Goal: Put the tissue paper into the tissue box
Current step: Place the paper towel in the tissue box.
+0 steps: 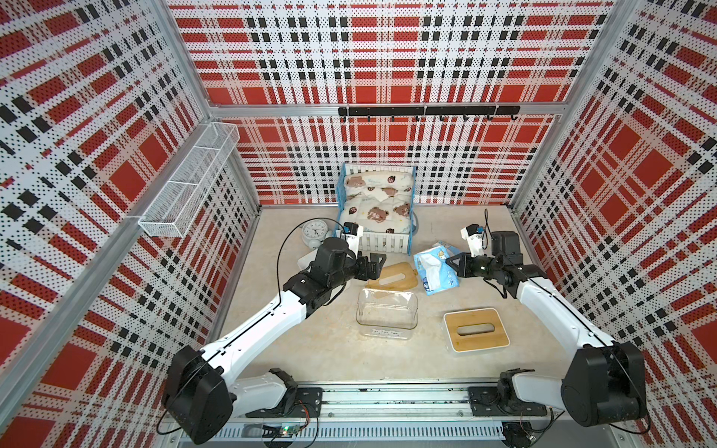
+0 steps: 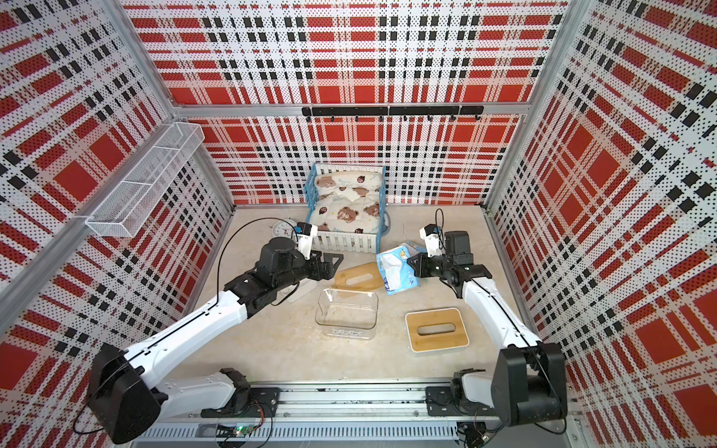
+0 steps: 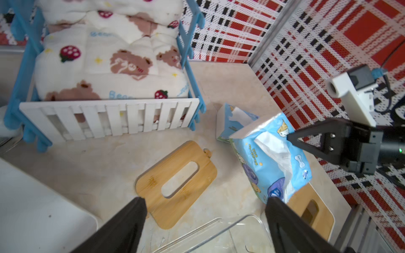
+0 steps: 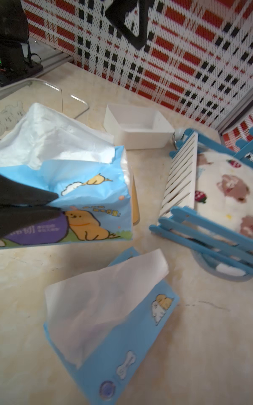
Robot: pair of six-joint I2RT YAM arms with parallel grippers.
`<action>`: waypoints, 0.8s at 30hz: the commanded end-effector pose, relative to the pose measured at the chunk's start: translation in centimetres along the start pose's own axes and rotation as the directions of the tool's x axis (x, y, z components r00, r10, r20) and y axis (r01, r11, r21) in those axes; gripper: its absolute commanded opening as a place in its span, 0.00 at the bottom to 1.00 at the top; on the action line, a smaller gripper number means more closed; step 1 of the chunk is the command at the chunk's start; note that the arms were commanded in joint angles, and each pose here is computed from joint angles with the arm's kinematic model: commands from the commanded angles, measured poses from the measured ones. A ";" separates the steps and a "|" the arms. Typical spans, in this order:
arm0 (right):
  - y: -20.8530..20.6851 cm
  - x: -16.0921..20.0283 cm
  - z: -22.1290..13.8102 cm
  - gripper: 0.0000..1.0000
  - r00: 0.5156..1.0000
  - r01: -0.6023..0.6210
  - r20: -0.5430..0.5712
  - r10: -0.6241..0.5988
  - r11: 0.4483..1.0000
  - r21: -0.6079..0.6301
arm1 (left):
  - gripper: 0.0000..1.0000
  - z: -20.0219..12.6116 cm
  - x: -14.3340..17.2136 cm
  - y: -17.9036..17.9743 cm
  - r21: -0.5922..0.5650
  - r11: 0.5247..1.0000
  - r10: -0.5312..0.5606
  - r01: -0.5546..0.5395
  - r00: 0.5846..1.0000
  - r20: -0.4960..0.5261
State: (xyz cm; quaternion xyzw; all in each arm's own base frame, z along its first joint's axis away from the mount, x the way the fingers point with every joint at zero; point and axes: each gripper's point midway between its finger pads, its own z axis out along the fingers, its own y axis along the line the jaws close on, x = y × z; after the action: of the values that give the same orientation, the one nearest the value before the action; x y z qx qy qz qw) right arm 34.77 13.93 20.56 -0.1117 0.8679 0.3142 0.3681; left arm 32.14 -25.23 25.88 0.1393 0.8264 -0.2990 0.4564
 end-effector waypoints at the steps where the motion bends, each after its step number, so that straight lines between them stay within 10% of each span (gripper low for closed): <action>1: 4.7 -1.2 -1.0 0.00 0.992 0.125 0.002 -0.126 0.980 -0.154 | 0.89 0.0 -0.4 -3.6 0.105 0.980 0.173 -0.169 0.984 -0.036; 12: 13.5 -0.5 0.1 0.00 0.905 0.370 -0.047 -0.422 0.838 -0.402 | 0.83 2.0 0.9 -5.5 0.176 0.916 0.393 -0.361 0.896 -0.208; 24: 14.5 1.6 2.0 0.00 0.852 0.417 -0.099 -0.513 0.782 -0.464 | 0.65 2.5 2.3 -5.4 0.324 0.925 0.293 -0.199 0.915 -0.277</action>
State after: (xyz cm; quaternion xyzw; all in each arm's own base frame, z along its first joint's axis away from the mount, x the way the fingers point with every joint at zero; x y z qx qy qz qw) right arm 28.89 25.86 23.96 -0.4100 0.7765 0.3773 0.2944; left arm 30.07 -30.87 24.84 0.3558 0.8148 -0.3006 0.3452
